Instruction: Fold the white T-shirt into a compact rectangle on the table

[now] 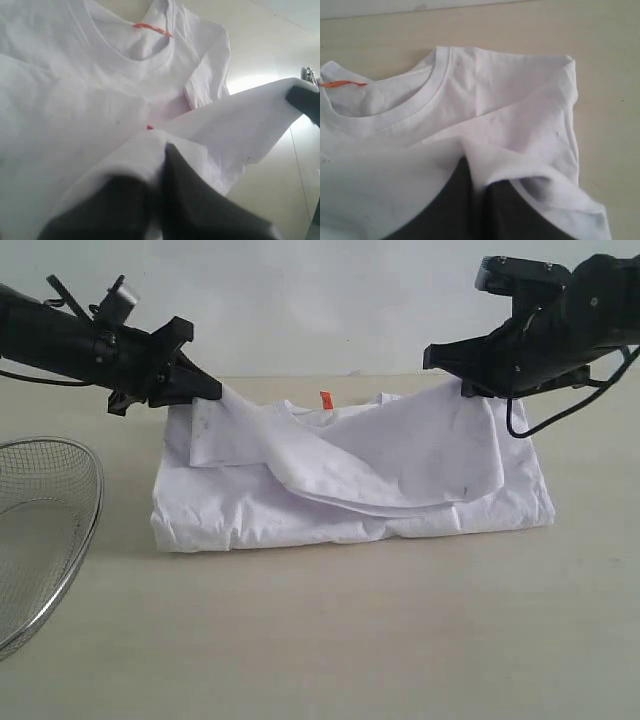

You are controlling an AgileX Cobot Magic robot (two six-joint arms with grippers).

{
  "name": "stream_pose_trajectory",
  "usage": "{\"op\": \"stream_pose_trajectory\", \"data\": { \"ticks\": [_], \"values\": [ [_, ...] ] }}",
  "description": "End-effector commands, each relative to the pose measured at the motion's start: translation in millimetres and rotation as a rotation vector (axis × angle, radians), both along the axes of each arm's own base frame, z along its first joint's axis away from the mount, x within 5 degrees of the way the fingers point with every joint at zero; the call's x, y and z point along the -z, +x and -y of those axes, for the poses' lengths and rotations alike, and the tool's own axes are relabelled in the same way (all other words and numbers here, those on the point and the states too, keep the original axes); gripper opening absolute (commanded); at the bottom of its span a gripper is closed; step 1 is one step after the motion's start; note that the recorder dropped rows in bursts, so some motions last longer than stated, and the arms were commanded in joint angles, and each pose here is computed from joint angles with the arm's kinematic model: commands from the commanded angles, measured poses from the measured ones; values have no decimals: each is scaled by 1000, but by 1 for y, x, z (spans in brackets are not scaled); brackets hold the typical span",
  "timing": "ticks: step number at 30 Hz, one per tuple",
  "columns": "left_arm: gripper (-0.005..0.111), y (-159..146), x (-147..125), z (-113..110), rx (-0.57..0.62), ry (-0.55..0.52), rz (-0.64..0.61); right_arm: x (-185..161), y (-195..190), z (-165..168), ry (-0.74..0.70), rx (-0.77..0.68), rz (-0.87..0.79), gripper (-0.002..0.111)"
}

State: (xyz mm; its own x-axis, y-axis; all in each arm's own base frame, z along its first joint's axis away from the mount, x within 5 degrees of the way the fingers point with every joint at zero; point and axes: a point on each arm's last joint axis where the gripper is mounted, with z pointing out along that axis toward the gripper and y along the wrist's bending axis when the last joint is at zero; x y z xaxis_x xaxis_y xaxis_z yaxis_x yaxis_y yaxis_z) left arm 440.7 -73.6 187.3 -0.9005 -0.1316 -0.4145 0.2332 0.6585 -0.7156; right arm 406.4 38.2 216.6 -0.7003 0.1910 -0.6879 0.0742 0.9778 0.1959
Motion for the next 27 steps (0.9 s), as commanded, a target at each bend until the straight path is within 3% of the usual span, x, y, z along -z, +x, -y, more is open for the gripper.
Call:
{"op": "stream_pose_trajectory", "data": {
  "ticks": [1,10,13,16,17,19,21,24,27],
  "values": [
    [5,11,2,-5,-15,-1,13,1,13,3,-4,7,24,0],
    [5,18,19,-4,-14,-4,-19,23,19,3,-21,-5,-22,4],
    [8,17,22,-3,18,-3,-11,36,18,2,-46,-32,-81,25],
    [26,16,21,-2,30,-7,-12,40,17,2,-54,-42,-116,58],
    [35,15,21,-2,34,-9,-14,41,16,2,-54,-43,-127,61],
    [53,14,21,-2,40,-17,-23,42,14,2,-56,-46,-149,54],
    [62,13,21,-2,37,-37,-54,42,13,2,-57,-48,-165,45],
    [57,12,19,-5,34,-45,-79,43,12,4,-61,-48,-189,43],
    [40,9,14,-12,48,-6,-73,37,9,13,-59,-30,-197,43]
  ]
}}
